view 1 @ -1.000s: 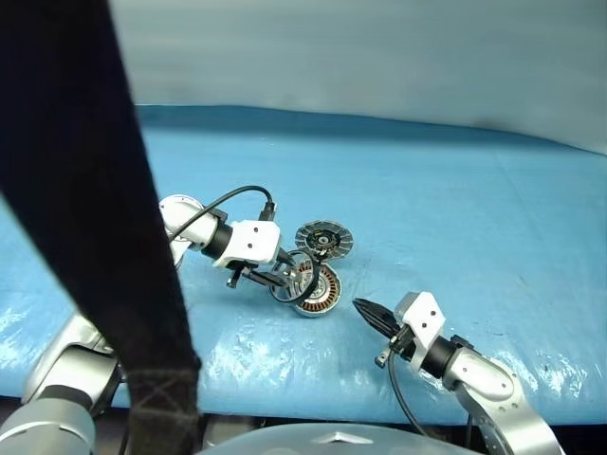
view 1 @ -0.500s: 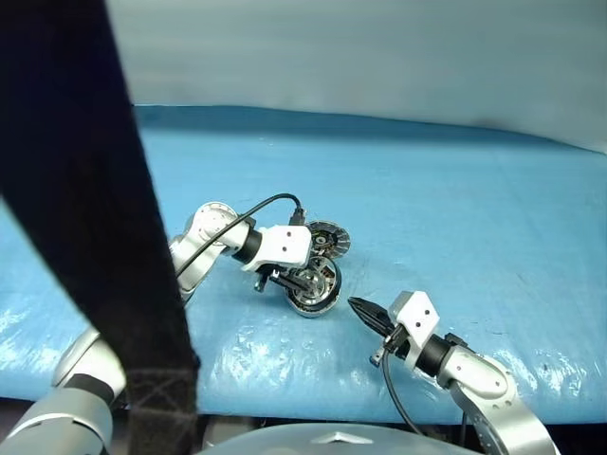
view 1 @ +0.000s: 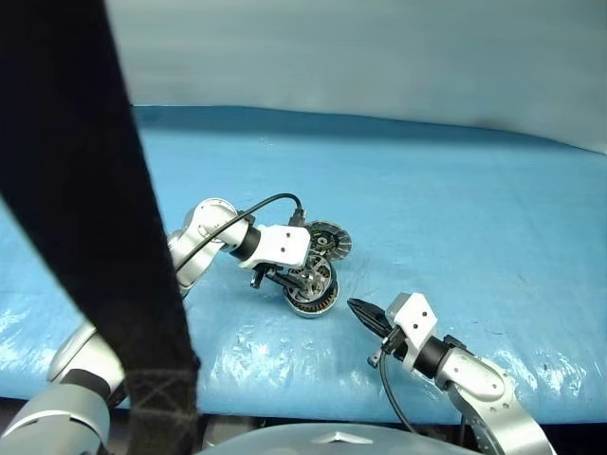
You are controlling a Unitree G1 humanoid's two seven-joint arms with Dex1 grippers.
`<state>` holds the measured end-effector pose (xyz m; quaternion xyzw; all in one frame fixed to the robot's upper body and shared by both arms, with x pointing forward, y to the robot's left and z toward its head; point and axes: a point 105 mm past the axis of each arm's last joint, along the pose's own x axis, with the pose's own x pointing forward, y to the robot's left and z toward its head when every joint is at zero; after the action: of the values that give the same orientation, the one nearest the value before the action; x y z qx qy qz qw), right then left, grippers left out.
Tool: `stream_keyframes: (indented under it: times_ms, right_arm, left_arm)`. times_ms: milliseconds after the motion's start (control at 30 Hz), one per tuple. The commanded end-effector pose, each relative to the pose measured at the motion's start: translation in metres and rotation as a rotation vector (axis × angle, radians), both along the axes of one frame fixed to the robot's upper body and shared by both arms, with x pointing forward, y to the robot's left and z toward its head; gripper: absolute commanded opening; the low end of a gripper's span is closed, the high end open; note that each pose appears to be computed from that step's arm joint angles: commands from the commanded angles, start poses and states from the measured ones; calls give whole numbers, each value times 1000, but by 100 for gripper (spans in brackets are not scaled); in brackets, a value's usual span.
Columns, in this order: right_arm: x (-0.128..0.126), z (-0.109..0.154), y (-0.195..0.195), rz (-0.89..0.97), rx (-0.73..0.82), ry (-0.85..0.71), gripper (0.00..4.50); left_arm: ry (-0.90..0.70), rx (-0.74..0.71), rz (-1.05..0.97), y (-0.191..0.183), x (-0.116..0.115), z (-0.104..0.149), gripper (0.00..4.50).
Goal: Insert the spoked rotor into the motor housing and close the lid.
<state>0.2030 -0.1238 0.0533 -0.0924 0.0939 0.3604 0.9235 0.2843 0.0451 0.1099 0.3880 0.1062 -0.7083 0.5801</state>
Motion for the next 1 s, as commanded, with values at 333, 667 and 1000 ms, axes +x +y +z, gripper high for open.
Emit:
stream_keyframes:
  times_ms: [333, 667, 1000]
  right_arm:
    - [1, 5, 0, 6, -8, -36, 0]
    - [2, 2, 2, 15, -19, -38, 0]
    - [2, -1, 3, 14, -29, -36, 0]
  left_arm:
    - [-11, -17, -50, -5, -5, 19, 133]
    - [-44, -2, -35, -6, 2, 20, 133]
    - [-40, 37, -54, -3, -1, 14, 133]
